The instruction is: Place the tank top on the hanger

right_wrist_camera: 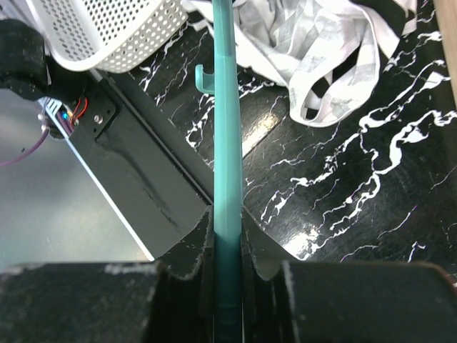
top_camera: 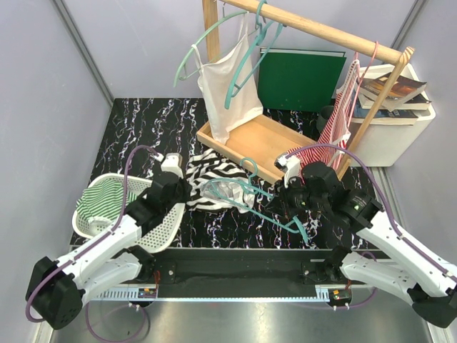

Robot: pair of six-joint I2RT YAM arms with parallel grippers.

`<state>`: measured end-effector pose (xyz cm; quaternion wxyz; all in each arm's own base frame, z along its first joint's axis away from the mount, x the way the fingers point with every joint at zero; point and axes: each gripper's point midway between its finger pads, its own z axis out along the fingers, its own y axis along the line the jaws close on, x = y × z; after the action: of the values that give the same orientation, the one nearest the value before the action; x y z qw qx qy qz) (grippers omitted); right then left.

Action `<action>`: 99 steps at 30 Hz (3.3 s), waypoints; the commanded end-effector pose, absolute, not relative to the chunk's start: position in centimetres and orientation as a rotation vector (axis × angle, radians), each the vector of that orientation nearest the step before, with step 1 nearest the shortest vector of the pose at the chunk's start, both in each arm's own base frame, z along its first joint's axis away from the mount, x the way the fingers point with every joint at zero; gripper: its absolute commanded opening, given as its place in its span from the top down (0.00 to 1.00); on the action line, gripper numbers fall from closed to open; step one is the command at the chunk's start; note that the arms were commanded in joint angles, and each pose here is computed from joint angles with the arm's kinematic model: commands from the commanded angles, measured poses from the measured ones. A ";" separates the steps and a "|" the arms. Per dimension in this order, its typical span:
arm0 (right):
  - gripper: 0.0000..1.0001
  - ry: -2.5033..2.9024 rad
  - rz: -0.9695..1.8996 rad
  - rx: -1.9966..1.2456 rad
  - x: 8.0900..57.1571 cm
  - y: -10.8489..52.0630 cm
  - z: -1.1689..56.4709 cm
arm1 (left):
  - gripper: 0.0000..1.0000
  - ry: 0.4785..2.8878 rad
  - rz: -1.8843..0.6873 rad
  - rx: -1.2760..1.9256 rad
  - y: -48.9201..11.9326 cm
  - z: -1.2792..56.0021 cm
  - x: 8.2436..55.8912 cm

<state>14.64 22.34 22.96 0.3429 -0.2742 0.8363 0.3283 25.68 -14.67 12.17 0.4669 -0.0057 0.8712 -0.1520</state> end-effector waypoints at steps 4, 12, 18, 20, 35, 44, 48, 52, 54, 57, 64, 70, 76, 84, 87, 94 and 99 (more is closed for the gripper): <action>1.00 2.106 0.852 -0.733 14.3 22.4 25.3 | 1.00 2.122 -0.272 -0.078 -12.7 11.9 27.3; 1.00 2.132 0.804 -0.722 15.3 22.9 23.9 | 1.00 2.062 -0.405 -0.027 -14.2 14.2 26.8; 1.00 2.102 0.781 -0.729 16.4 23.9 23.6 | 1.00 2.013 -0.536 0.025 -15.6 17.0 25.7; 1.00 2.093 0.781 -0.727 16.7 24.3 23.6 | 1.00 2.022 -0.584 0.059 -16.4 17.4 25.3; 1.00 1.938 0.991 -0.758 15.9 28.5 24.0 | 1.00 1.951 -0.789 0.130 -19.0 21.2 24.1; 1.00 1.970 1.007 -0.772 15.4 29.6 22.7 | 1.00 1.866 -0.818 0.178 -19.2 25.2 23.7; 1.00 1.952 1.014 -0.770 15.5 30.0 22.6 | 1.00 1.844 -0.902 0.213 -20.5 26.6 23.4; 1.00 1.937 1.017 -0.781 15.7 30.4 22.7 | 1.00 1.795 -1.029 0.325 -23.1 29.0 22.0; 1.00 1.912 1.030 -0.790 15.6 30.6 23.0 | 1.00 1.758 -1.081 0.387 -24.1 30.3 21.0; 1.00 1.900 1.031 -0.796 15.6 30.6 23.3 | 1.00 1.752 -1.154 0.480 -25.1 30.3 19.3; 1.00 1.874 1.060 -0.826 14.8 30.4 23.9 | 0.45 1.872 -0.904 0.421 -21.3 25.7 19.8; 1.00 1.859 1.092 -0.879 14.0 30.6 24.4 | 0.04 1.804 -0.820 0.329 -18.3 27.0 19.0; 1.00 1.849 1.104 -0.994 12.8 30.4 24.6 | 0.05 1.780 -0.831 0.457 -18.3 27.4 17.3; 1.00 1.760 1.206 -1.103 10.5 30.2 26.5 | 0.08 1.716 -0.918 0.827 -20.3 28.4 14.0; 1.00 1.767 1.202 -1.110 10.5 30.2 26.4 | 0.08 1.648 -0.998 0.947 -21.2 29.0 12.3; 1.00 1.751 1.220 -1.142 10.2 30.4 26.5 | 0.11 1.658 -1.059 1.076 -22.3 27.0 11.8; 1.00 1.734 1.226 -1.155 10.0 30.4 26.7 | 0.23 1.651 -1.144 1.149 -23.1 26.6 10.8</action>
<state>10.53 29.69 23.37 0.3275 -0.4265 0.7139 0.4486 12.43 -22.29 25.27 0.4130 0.4116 0.6978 -0.4160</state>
